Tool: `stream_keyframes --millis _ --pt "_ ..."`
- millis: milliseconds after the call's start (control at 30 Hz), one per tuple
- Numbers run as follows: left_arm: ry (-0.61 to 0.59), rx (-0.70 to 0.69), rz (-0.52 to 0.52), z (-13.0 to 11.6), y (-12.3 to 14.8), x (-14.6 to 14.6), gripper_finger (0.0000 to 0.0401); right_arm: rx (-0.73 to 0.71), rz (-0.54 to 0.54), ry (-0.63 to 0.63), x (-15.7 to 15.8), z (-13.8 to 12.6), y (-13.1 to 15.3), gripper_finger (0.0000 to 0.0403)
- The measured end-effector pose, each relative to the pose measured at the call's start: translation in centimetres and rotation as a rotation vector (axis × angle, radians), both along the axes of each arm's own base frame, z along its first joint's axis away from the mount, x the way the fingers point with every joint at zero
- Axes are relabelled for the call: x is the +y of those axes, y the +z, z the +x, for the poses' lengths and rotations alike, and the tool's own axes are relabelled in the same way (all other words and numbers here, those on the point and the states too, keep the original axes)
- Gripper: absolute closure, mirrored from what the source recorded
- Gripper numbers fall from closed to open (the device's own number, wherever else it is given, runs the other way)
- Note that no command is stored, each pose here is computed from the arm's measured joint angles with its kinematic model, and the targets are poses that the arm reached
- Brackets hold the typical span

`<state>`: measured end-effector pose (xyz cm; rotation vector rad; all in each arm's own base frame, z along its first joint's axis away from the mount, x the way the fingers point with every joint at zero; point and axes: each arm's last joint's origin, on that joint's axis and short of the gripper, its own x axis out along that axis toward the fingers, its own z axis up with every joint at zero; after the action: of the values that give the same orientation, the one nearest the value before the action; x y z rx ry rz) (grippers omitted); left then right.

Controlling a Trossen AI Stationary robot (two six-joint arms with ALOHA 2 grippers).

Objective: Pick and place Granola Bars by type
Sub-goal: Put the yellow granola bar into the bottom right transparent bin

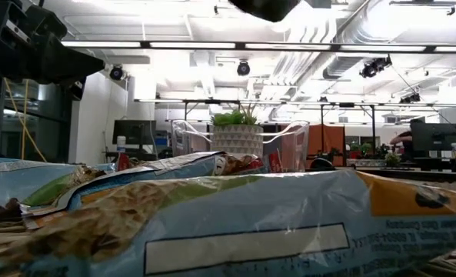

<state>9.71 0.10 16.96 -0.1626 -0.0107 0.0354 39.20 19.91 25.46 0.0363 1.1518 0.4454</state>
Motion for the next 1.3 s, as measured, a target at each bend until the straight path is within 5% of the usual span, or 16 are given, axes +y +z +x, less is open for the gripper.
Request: stream_keyframes --millis 700,1300 --pt "0.000 0.000 0.000 0.0 0.0 0.0 0.0400 -0.175 0.004 -0.088 -1.4 -2.2 13.9 0.0348" --pt "0.000 0.000 0.000 0.0 0.0 0.0 0.0400 -0.230 0.147 -0.392 -5.0 -16.5 22.4 0.0348"
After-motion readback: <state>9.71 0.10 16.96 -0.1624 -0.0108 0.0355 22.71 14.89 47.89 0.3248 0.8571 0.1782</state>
